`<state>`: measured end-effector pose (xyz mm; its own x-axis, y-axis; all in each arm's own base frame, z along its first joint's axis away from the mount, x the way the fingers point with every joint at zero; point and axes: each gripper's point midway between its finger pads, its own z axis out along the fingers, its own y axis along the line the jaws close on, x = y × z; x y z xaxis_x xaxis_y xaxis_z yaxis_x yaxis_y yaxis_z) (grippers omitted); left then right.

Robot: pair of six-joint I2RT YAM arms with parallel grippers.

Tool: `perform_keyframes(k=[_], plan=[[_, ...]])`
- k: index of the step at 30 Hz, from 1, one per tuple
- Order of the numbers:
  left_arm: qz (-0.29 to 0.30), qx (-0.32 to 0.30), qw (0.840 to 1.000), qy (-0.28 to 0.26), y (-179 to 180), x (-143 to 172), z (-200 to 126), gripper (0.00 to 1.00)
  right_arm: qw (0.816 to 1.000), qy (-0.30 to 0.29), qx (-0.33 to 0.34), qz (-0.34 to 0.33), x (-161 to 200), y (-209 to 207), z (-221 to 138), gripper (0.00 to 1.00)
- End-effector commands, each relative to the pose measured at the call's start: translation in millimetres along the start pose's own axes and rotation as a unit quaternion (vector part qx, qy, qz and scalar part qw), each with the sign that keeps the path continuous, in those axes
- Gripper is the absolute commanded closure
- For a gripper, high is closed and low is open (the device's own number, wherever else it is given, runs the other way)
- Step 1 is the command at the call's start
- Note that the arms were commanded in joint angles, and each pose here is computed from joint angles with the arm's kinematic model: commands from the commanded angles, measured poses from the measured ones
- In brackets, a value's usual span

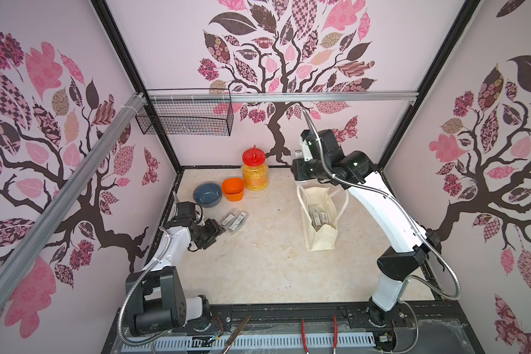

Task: Put the compass set into the canvas bag
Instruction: Place the compass set in the canvas bag, then pick up the compass set at the center of the board.

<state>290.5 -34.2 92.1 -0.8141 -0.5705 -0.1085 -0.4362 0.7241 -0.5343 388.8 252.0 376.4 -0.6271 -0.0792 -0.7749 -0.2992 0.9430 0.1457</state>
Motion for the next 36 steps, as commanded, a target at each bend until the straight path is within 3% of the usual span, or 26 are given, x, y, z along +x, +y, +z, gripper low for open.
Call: perform_keyframes(k=[1, 11, 22, 25, 28, 36], plan=[[0.018, -0.004, 1.000, -0.016, -9, -11, -3, 0.38, 1.000, 0.005, 0.022, 0.003, 8, -27, -8, 0.45], [0.042, -0.025, 0.998, -0.026, -9, -11, -8, 0.38, 0.990, 0.102, 0.092, 0.035, 96, -78, 46, 0.43], [0.040, -0.025, 0.999, -0.021, -7, -9, -5, 0.38, 0.983, 0.144, 0.100, 0.052, 140, -100, 68, 0.45], [0.046, -0.030, 0.998, -0.026, -6, -10, -9, 0.38, 0.984, 0.135, 0.108, 0.045, 131, -103, 64, 0.44], [0.056, -0.036, 0.997, -0.037, -6, -13, -13, 0.38, 0.990, 0.087, 0.108, 0.036, 98, -101, 43, 0.43], [0.073, -0.050, 0.995, -0.054, -13, -31, -19, 0.38, 1.000, -0.005, -0.013, 0.025, 32, -34, -6, 0.38]])
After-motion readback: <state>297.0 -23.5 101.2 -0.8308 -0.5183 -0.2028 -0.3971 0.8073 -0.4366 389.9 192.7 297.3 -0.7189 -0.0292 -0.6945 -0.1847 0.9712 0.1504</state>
